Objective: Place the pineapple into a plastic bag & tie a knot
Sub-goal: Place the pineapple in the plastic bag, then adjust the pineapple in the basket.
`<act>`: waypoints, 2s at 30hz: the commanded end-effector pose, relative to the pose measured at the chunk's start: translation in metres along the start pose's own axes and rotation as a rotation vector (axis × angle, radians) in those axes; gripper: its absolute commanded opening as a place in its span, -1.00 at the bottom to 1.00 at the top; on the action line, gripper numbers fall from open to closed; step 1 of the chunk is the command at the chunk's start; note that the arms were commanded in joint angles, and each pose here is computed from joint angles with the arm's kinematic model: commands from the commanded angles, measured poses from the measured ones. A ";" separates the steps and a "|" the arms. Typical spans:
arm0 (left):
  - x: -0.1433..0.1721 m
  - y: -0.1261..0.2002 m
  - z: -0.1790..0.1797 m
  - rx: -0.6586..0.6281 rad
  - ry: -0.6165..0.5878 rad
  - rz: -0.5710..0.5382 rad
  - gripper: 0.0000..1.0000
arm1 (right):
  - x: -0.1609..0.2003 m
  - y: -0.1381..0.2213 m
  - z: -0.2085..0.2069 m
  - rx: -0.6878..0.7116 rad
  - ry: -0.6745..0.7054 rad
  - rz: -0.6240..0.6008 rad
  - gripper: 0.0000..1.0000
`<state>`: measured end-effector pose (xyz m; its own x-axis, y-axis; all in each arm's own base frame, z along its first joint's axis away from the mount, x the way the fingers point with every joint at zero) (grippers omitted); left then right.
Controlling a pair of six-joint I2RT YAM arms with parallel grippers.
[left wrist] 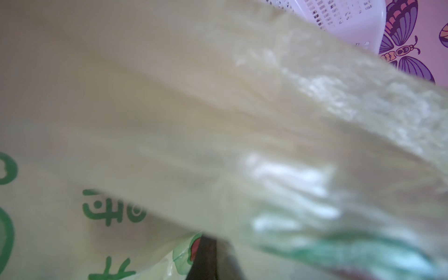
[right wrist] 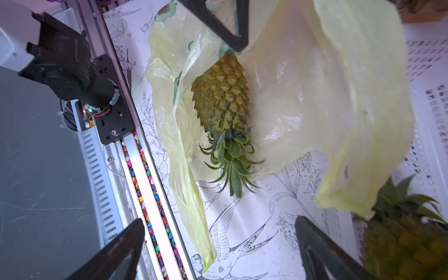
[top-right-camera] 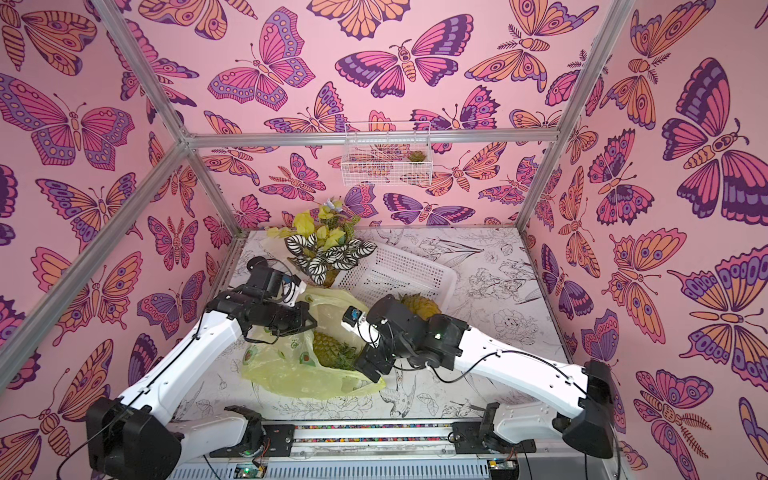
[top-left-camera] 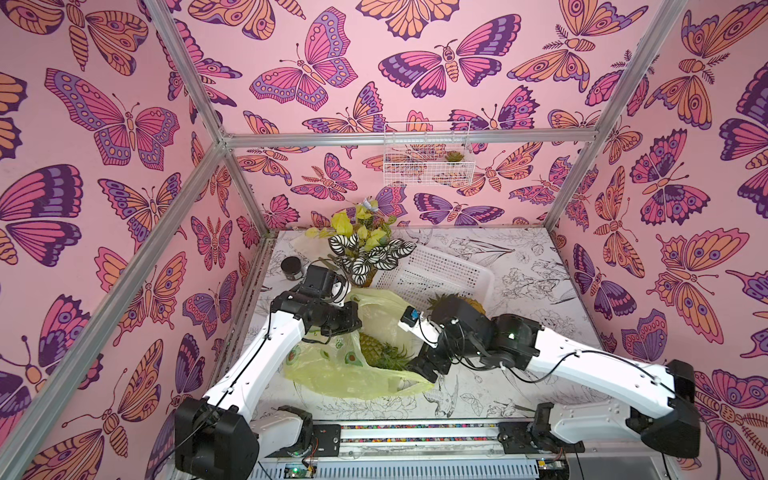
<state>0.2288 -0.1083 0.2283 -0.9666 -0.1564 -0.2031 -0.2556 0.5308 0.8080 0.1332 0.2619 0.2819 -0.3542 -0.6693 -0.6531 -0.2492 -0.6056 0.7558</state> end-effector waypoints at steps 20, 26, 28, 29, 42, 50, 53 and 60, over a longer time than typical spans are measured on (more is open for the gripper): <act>0.001 -0.009 0.003 0.010 -0.005 0.041 -1.00 | -0.023 -0.074 -0.198 0.402 -0.381 0.700 0.83; 0.004 -0.011 0.006 -0.012 0.009 0.063 -1.00 | -0.004 -0.125 -0.221 0.343 -0.417 0.770 0.76; 0.003 -0.011 0.006 -0.013 0.012 0.066 -1.00 | 0.000 -0.136 -0.224 0.312 -0.432 0.766 0.71; 0.003 -0.011 0.005 -0.012 0.012 0.065 -1.00 | 0.002 -0.142 -0.225 0.304 -0.432 0.767 0.71; -0.005 -0.022 0.008 -0.037 0.049 0.099 -1.00 | 0.035 -0.186 -0.230 0.250 -0.423 0.861 -0.44; -0.005 -0.022 0.009 -0.046 0.056 0.092 -1.00 | -0.001 -0.144 -0.224 0.225 -0.449 0.725 -1.00; -0.005 -0.022 0.009 -0.047 0.057 0.090 -1.00 | -0.019 -0.120 -0.222 0.238 -0.464 0.642 -1.00; -0.003 -0.020 0.010 -0.049 0.056 0.083 -1.00 | -0.058 -0.057 -0.226 0.335 -0.492 0.448 -1.00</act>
<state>0.2407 -0.1127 0.2049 -0.9822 -0.1565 -0.1041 -0.1713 0.5174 0.8384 0.3789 0.2515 0.2049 -0.8201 -0.5603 -0.1159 -0.1105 -0.0436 0.9929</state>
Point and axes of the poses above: each gripper's point midway between its finger pads, its own y axis back along the fingers, its own z axis along the line the jaws close on, x = y × z, the point moved 8 cm from there along y, back along the fingers, and after that the axes turned 4 degrees about y, right-handed, at the moved point
